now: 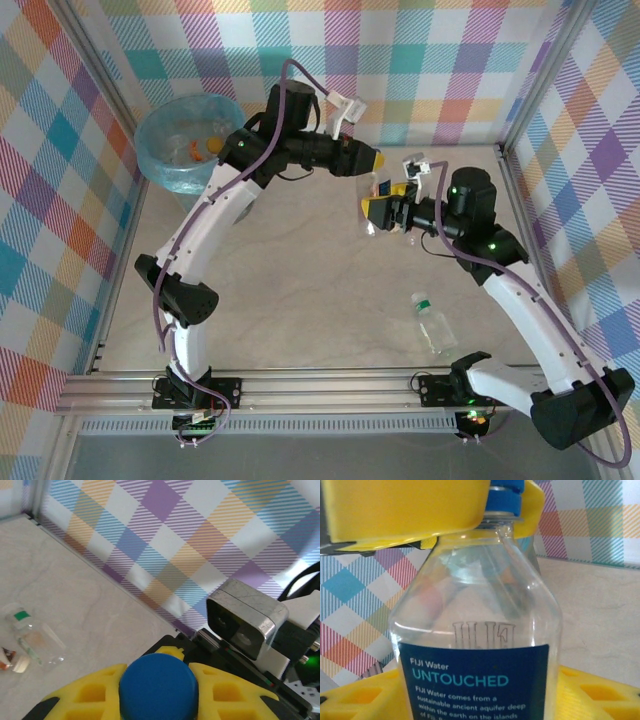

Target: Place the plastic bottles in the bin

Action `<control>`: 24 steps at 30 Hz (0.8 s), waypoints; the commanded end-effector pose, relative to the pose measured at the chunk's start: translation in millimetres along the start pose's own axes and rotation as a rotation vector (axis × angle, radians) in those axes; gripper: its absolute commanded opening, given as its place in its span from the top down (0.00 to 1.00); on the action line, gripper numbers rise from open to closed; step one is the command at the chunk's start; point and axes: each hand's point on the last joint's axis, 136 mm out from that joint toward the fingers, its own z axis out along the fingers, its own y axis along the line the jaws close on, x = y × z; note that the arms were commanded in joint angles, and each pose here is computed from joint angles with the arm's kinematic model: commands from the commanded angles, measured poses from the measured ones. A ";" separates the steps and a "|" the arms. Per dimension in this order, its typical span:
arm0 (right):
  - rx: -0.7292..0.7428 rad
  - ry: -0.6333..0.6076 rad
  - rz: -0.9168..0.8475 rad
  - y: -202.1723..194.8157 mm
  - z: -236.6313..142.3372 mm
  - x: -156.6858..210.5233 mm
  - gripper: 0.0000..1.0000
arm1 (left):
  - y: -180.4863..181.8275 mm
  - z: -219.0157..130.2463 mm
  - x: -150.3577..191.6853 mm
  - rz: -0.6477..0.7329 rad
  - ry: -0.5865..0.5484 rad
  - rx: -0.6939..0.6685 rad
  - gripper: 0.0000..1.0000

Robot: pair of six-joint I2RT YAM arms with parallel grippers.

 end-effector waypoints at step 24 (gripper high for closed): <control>-0.250 0.127 -0.187 112.8 120.2 8.5 0.16 | 168.1 -376.8 -124.7 0.032 -0.751 -1.112 1.00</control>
